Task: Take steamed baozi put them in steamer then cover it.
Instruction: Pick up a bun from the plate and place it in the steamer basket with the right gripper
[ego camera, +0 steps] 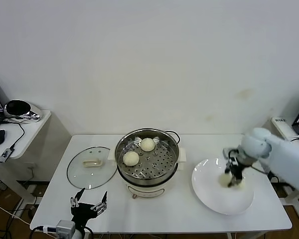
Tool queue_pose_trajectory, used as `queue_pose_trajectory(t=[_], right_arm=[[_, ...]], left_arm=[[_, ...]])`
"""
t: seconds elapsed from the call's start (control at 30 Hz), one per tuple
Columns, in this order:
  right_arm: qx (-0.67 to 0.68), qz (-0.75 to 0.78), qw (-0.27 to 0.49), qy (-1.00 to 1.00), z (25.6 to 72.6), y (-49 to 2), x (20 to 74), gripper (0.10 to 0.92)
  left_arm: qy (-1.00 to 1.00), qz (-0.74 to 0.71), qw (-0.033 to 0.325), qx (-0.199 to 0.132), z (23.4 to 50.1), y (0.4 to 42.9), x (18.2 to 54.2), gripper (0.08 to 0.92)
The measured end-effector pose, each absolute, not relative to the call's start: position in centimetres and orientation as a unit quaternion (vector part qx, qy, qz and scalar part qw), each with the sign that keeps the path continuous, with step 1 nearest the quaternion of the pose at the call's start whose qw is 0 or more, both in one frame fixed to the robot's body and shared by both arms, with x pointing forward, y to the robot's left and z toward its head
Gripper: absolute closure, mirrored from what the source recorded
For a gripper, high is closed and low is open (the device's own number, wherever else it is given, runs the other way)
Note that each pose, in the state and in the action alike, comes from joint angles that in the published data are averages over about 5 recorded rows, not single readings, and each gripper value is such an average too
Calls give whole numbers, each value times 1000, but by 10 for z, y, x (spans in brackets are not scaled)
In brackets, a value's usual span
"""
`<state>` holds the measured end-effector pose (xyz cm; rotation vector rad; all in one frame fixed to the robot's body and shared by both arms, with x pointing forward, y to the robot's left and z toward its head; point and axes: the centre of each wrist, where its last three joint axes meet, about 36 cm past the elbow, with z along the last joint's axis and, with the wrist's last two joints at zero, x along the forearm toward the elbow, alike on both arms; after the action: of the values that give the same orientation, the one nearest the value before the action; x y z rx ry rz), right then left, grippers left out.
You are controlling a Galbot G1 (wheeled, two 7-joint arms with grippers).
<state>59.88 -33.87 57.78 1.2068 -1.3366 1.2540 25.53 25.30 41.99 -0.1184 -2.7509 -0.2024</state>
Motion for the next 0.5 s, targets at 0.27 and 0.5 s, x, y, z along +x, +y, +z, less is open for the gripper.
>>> queue_pose_trajectory(t=[0.27, 0.5], right_arm=[[539, 532, 356, -547, 677, -285, 647, 471], [635, 568, 220, -475, 710, -231, 685, 465]], left_arm=[[-979, -78, 185, -40, 423, 255, 255, 177], [-980, -76, 179, -38, 429, 254, 251, 177]])
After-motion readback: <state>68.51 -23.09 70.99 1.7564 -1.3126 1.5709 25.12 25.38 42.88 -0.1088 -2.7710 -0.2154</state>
